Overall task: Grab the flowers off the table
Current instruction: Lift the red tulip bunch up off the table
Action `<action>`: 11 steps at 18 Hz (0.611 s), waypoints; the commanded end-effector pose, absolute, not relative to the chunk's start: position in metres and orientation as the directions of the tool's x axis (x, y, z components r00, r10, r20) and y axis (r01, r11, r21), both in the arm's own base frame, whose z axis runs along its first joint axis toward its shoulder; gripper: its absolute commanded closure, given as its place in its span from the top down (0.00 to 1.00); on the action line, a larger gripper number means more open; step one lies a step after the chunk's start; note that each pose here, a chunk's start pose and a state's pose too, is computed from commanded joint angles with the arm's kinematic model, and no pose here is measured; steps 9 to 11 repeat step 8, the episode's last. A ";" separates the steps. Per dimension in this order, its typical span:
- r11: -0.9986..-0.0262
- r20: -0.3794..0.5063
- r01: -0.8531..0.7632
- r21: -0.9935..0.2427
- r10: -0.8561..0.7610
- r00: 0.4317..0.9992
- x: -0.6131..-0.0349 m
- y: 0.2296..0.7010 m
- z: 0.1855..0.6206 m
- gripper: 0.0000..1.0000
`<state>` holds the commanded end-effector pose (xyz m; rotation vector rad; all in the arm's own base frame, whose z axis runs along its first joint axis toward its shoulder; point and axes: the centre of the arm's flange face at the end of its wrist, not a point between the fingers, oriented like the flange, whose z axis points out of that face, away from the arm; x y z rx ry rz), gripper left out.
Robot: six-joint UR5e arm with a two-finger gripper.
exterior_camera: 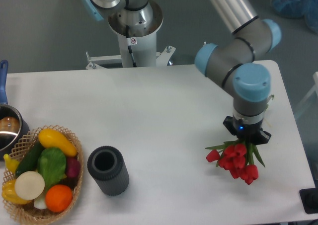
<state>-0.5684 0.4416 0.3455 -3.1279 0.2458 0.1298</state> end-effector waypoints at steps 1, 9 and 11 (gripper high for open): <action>-0.988 -0.071 -0.153 -0.009 -0.152 0.986 -0.571 0.441 0.351 0.00; -0.988 -0.051 -0.157 0.003 -0.157 0.986 -0.577 0.438 0.367 0.00; -0.988 -0.051 -0.157 0.003 -0.157 0.986 -0.577 0.438 0.367 0.00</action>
